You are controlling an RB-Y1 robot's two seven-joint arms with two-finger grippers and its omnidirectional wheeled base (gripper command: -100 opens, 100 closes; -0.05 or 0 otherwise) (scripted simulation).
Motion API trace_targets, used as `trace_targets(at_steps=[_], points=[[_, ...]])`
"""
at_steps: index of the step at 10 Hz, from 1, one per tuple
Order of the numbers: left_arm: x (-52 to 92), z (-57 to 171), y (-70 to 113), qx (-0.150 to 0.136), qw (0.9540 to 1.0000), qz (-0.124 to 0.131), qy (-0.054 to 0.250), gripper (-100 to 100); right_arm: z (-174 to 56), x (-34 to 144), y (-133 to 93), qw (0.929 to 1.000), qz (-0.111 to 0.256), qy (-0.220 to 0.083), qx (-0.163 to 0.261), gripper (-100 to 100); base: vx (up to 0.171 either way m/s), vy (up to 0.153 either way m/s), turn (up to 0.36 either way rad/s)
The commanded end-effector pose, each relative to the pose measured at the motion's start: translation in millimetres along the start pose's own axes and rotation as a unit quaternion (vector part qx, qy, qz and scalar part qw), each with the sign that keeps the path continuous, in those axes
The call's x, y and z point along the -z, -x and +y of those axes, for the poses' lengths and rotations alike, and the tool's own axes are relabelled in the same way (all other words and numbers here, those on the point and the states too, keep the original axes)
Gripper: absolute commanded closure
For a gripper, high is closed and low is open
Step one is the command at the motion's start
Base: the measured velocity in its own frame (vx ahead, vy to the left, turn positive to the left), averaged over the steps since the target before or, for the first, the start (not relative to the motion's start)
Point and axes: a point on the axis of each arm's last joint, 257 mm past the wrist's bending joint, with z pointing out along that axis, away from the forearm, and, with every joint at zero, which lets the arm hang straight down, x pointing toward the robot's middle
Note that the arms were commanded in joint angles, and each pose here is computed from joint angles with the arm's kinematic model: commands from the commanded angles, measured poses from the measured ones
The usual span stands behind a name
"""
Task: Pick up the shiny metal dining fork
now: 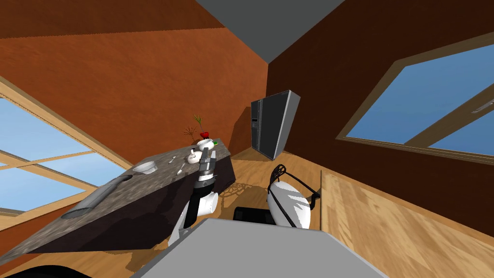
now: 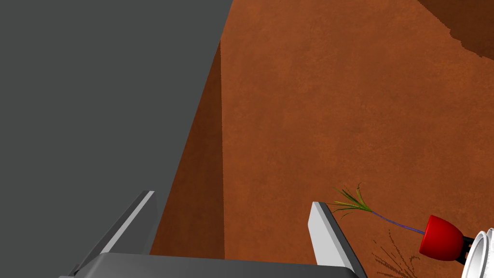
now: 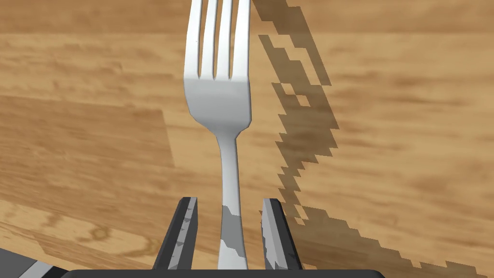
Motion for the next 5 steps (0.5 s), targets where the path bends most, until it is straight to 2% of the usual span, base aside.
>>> trace_targets(at_steps=[1, 3, 4, 5], points=[[0.0, 0.0, 0.0, 0.0, 1.0, 0.0, 0.0, 0, -6.6, 8.1, -1.5, 1.0, 0.0, 0.0, 0.005, 100, 0.02, 0.022, -0.108], [0.0, 0.0, 0.0, 0.0, 1.0, 0.0, 0.0, 0, -12.1, 15.9, -2.0, 0.9999, -0.002, 0.002, 0.011, 100, 0.024, 0.04, -0.103], [0.0, 0.0, 0.0, 0.0, 1.0, 0.0, 0.0, 0, -9.8, 13.6, -2.0, 1.0, -0.001, 0.002, 0.009, 100, 0.006, 0.016, -0.019], [0.0, 0.0, 0.0, 0.0, 1.0, 0.0, 0.0, 0, -9.8, 14.1, -1.8, 1.0, -0.001, 0.002, 0.009, 0, 0.0, 0.0, 0.0]])
